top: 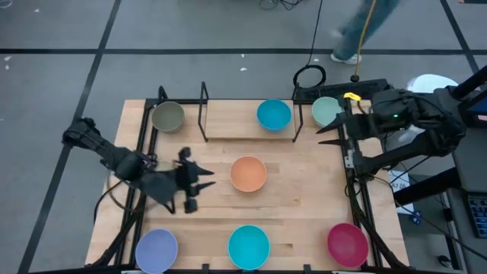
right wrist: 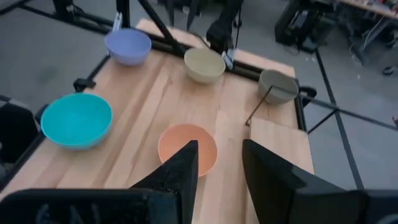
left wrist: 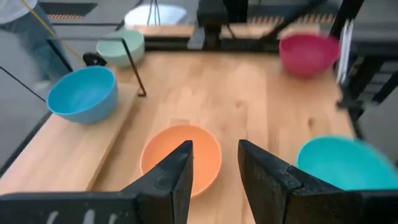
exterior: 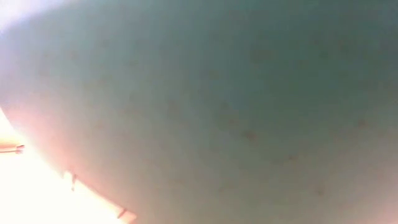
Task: Place and stack bowls onto a shelf
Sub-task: Put the orange bowl on the shelf
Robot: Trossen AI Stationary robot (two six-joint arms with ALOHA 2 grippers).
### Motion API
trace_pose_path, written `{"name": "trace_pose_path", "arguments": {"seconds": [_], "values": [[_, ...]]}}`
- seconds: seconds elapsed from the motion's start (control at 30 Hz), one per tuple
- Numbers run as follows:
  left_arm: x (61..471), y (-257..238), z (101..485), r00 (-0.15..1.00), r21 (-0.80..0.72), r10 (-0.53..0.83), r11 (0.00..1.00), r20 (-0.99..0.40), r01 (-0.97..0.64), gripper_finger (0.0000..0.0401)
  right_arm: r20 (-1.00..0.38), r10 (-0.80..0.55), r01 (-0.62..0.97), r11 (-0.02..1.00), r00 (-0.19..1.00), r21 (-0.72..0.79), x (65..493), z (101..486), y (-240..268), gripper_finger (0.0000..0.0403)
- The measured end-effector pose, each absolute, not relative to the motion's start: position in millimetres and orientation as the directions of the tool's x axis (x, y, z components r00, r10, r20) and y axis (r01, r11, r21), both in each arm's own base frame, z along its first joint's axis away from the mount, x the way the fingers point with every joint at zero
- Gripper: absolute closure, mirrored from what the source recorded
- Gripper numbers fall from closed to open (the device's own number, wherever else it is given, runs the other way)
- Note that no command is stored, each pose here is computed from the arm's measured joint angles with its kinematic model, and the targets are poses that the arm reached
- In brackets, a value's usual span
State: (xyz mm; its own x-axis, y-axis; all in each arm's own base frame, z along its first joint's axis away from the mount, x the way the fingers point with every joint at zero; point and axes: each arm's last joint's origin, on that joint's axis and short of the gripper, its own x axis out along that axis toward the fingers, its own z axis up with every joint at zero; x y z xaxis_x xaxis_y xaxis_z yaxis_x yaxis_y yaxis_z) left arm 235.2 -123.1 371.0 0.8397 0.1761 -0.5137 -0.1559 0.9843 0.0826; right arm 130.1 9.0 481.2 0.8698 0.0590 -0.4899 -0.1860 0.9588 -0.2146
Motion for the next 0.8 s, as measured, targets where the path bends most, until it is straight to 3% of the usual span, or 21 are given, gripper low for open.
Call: {"name": "trace_pose_path", "arguments": {"seconds": [0.23, 0.47, 0.8], "values": [[268, -131, 337, 0.759, 0.108, 0.121, 0.992, -0.640, -0.067, 0.0267, -0.443, 0.074, -0.181, 0.962, 0.894, -0.206, 109, 487, 9, 0.0287], [297, -131, 300, 0.673, 0.232, 0.170, 0.973, -0.719, 0.002, 0.0267, -0.420, 0.079, -0.177, 0.964, 0.904, -0.200, 95, 489, 8, 0.0287], [336, -124, 254, 0.584, 0.235, 0.123, 0.964, -0.802, 0.121, 0.0267, -0.451, 0.079, -0.185, 0.963, 0.889, -0.196, 85, 485, 7, 0.0287]]}}
